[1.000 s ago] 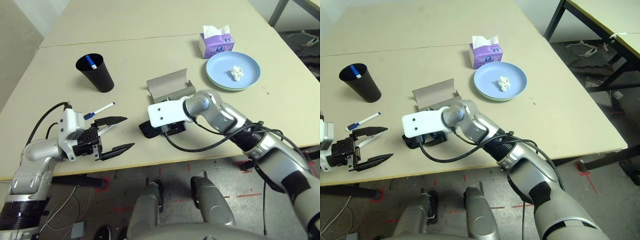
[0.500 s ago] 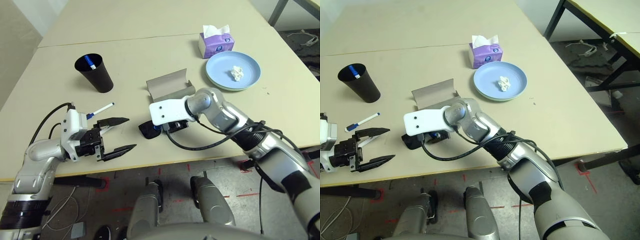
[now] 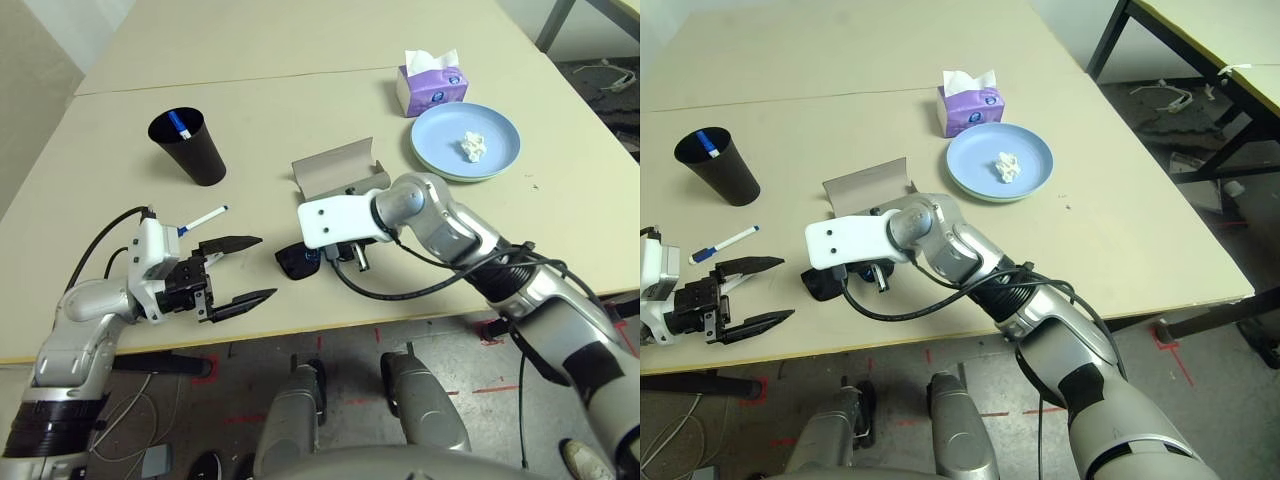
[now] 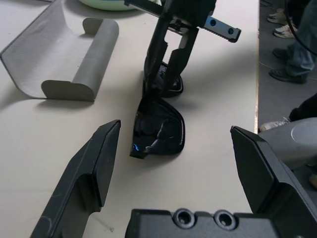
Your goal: Organize and tidy the items on the table.
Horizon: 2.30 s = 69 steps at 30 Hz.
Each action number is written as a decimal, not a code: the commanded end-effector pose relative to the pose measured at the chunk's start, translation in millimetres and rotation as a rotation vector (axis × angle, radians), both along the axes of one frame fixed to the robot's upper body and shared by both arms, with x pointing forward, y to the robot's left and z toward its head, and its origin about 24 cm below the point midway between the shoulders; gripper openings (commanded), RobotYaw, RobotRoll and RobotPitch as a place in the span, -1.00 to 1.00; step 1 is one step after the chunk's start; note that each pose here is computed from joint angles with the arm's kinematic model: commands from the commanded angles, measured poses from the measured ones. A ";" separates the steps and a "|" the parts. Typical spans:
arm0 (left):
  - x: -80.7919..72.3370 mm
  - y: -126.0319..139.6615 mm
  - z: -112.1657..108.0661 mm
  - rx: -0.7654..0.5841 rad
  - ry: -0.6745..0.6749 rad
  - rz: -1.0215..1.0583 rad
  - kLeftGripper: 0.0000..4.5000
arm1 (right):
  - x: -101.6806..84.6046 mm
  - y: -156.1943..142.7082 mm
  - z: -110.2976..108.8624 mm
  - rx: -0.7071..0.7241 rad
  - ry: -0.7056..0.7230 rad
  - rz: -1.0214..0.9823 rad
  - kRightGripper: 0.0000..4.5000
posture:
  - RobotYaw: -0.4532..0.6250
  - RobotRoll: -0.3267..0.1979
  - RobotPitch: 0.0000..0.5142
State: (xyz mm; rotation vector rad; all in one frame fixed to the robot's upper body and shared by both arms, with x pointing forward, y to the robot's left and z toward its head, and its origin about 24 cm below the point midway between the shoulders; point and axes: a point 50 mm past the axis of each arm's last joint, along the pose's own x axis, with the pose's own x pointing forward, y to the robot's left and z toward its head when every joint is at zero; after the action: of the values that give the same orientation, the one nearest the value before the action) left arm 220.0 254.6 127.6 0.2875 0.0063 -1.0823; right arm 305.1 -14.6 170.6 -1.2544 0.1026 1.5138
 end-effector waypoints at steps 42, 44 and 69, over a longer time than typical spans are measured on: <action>6.6 -6.2 -26.8 -0.056 0.095 0.190 1.00 | 85.3 -33.7 32.5 0.041 -0.172 -0.224 -0.90 | -0.54 0.25 -0.10; 7.2 -5.9 -27.3 -0.056 0.095 0.188 1.00 | 83.9 -33.0 33.1 0.043 -0.151 -0.220 -0.90 | -0.55 0.25 -0.09; 27.7 4.0 -25.6 -0.062 0.049 0.280 1.00 | 68.4 -63.5 91.0 0.438 0.090 -0.284 0.99 | -0.57 0.25 -0.10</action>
State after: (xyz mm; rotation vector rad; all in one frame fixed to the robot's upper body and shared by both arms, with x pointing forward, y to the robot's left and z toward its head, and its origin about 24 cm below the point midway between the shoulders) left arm 247.0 256.2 107.1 0.1963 0.0330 -0.8437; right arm 379.1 -72.5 254.9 -0.8984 0.0504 1.2429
